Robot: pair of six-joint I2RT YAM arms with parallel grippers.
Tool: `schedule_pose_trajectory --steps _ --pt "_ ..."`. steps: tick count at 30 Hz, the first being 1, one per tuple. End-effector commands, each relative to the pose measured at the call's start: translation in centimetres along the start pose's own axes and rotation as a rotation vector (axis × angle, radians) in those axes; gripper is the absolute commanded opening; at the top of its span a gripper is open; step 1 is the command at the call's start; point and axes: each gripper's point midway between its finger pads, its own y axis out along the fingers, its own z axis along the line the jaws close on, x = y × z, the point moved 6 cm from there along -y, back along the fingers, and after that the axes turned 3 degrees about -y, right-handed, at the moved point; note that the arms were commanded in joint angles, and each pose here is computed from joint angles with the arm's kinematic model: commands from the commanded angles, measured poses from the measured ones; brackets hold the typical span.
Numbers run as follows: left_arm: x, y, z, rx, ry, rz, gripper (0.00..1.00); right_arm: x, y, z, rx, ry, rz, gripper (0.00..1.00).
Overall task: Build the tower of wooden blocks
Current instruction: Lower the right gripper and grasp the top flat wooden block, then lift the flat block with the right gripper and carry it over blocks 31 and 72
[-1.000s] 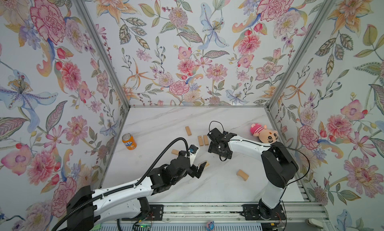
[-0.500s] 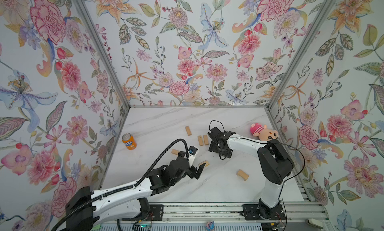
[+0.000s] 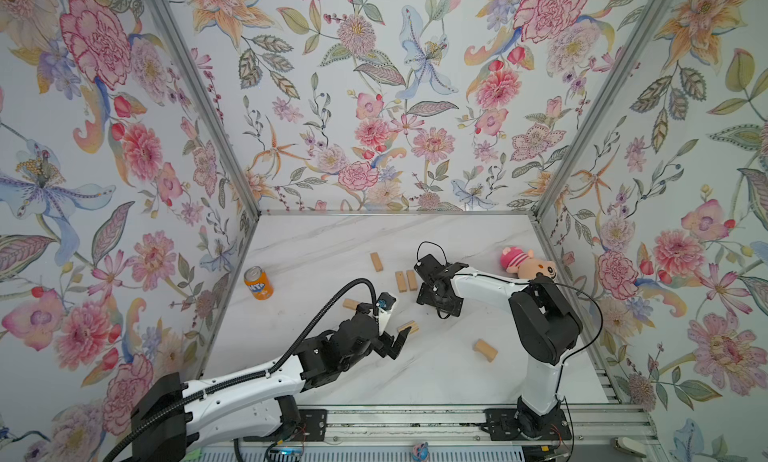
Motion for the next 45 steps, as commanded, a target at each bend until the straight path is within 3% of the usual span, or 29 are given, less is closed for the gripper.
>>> schedule_pose_trajectory --steps 1,6,15,31,38,45 --pt "0.1 -0.1 0.3 -0.004 0.003 -0.015 0.99 0.0 0.3 0.1 -0.016 -0.013 0.022 0.88" --pt "-0.1 -0.2 0.4 -0.006 0.0 -0.015 0.99 -0.2 0.6 0.2 -0.017 -0.023 0.034 0.84" --pt "-0.1 -0.2 0.5 -0.006 -0.009 -0.016 0.99 -0.7 0.5 -0.2 -0.025 -0.072 0.035 0.65" --pt "0.0 -1.1 0.8 0.002 -0.059 -0.01 1.0 -0.9 -4.9 2.4 0.077 -0.258 -0.04 0.64" --pt "0.2 -1.9 1.3 0.027 -0.093 -0.015 0.99 1.4 -7.1 4.8 0.138 -0.327 -0.1 0.64" --pt "0.9 -2.1 1.8 0.076 -0.108 -0.022 0.99 4.1 -6.3 7.6 0.168 -0.391 -0.108 0.63"
